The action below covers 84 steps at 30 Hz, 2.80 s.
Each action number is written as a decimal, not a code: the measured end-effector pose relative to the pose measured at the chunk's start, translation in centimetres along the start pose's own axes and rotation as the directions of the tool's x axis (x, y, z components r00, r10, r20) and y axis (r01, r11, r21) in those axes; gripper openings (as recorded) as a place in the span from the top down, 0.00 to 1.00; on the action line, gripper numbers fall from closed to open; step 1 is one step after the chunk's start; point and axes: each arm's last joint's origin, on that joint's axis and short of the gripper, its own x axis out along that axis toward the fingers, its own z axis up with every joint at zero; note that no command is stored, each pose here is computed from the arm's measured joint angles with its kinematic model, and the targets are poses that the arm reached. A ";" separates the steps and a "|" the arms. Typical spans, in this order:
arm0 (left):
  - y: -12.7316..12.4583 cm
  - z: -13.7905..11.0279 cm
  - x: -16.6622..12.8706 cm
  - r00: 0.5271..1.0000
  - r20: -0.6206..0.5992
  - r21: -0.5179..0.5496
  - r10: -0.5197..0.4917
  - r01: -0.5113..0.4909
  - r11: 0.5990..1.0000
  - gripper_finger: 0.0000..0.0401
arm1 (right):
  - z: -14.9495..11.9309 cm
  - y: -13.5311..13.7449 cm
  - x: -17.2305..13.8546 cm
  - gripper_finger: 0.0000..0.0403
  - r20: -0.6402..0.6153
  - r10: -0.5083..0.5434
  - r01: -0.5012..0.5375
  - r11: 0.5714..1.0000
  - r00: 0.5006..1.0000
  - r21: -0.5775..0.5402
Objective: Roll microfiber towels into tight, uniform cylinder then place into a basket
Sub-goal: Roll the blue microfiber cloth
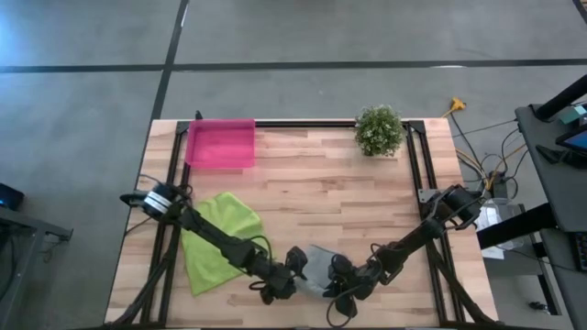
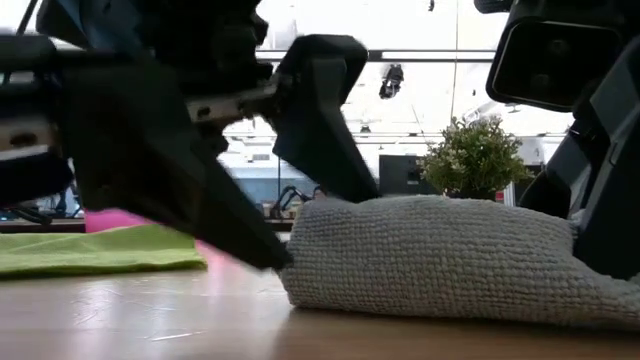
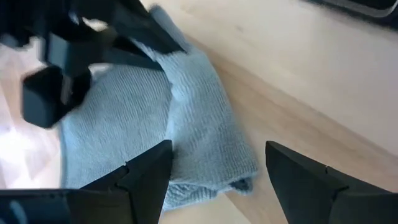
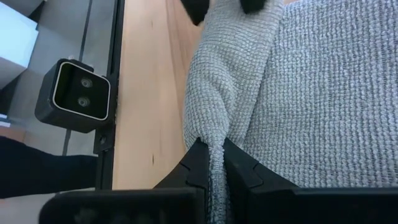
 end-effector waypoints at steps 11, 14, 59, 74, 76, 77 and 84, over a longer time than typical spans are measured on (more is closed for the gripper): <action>0.0 -0.2 0.2 1.000 -0.008 -0.042 0.012 -0.013 0.999 0.40 | 0.0 0.0 0.0 0.97 0.000 -0.002 0.002 1.000 1.000 -0.002; -0.1 -0.1 0.2 1.000 -0.004 -0.095 0.007 -0.007 0.995 0.40 | 0.0 0.0 0.0 0.97 0.001 -0.002 0.002 1.000 1.000 -0.004; 3.4 -4.0 3.5 0.919 0.156 -0.938 -0.363 0.253 0.238 1.00 | 0.7 0.7 -2.4 0.75 -0.037 -0.048 0.048 0.999 0.998 0.001; 5.1 -3.9 3.1 0.905 0.200 -0.968 -0.374 0.243 0.069 1.00 | 2.6 2.4 -6.2 0.65 0.000 -0.025 0.025 0.987 1.000 -0.161; 5.2 -3.7 3.1 0.904 0.205 -0.968 -0.376 0.244 0.058 1.00 | 2.6 2.4 -6.3 0.67 -0.005 -0.039 0.038 0.985 0.999 -0.166; 5.3 -3.6 3.1 0.904 0.207 -0.968 -0.375 0.246 0.058 1.00 | 2.6 2.3 -6.3 0.67 -0.003 -0.043 0.041 0.985 0.999 -0.167; 5.8 -3.5 3.1 0.903 0.212 -0.971 -0.373 0.239 0.028 1.00 | 2.4 2.4 -5.3 0.68 0.037 -0.023 0.029 0.985 0.999 -0.169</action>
